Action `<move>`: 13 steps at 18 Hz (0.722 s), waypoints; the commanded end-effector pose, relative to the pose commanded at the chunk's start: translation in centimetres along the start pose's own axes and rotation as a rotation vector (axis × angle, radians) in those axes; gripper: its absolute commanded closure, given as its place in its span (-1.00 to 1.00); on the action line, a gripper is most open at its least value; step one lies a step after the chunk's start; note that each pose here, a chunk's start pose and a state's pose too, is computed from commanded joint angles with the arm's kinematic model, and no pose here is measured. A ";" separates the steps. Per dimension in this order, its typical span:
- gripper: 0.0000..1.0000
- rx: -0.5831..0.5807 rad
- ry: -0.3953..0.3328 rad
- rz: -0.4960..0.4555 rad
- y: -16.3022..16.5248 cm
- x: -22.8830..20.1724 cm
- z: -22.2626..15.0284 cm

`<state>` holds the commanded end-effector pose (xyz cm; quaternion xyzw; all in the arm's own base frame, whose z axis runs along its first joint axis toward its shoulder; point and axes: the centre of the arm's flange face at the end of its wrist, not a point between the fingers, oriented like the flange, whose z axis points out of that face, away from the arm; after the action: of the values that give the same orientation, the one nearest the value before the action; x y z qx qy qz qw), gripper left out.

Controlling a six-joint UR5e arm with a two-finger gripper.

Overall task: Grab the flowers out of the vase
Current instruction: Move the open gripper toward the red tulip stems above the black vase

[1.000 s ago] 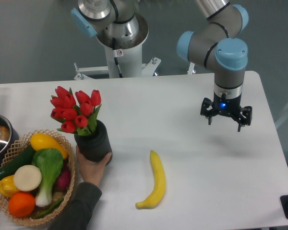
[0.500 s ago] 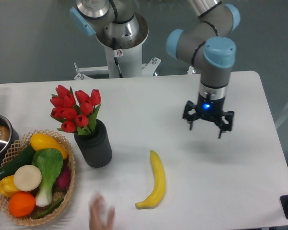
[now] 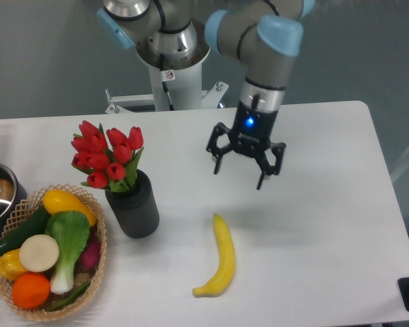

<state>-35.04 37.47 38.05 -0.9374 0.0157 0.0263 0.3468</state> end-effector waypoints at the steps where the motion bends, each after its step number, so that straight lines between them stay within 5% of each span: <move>1: -1.00 0.049 0.046 -0.007 0.0 1.4 0.3; 4: -1.00 0.214 0.194 -0.049 0.3 3.8 1.7; 13: -1.00 0.263 0.266 0.128 1.1 6.2 4.3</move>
<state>-29.03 39.33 33.72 -0.8765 0.1242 -0.0780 0.4586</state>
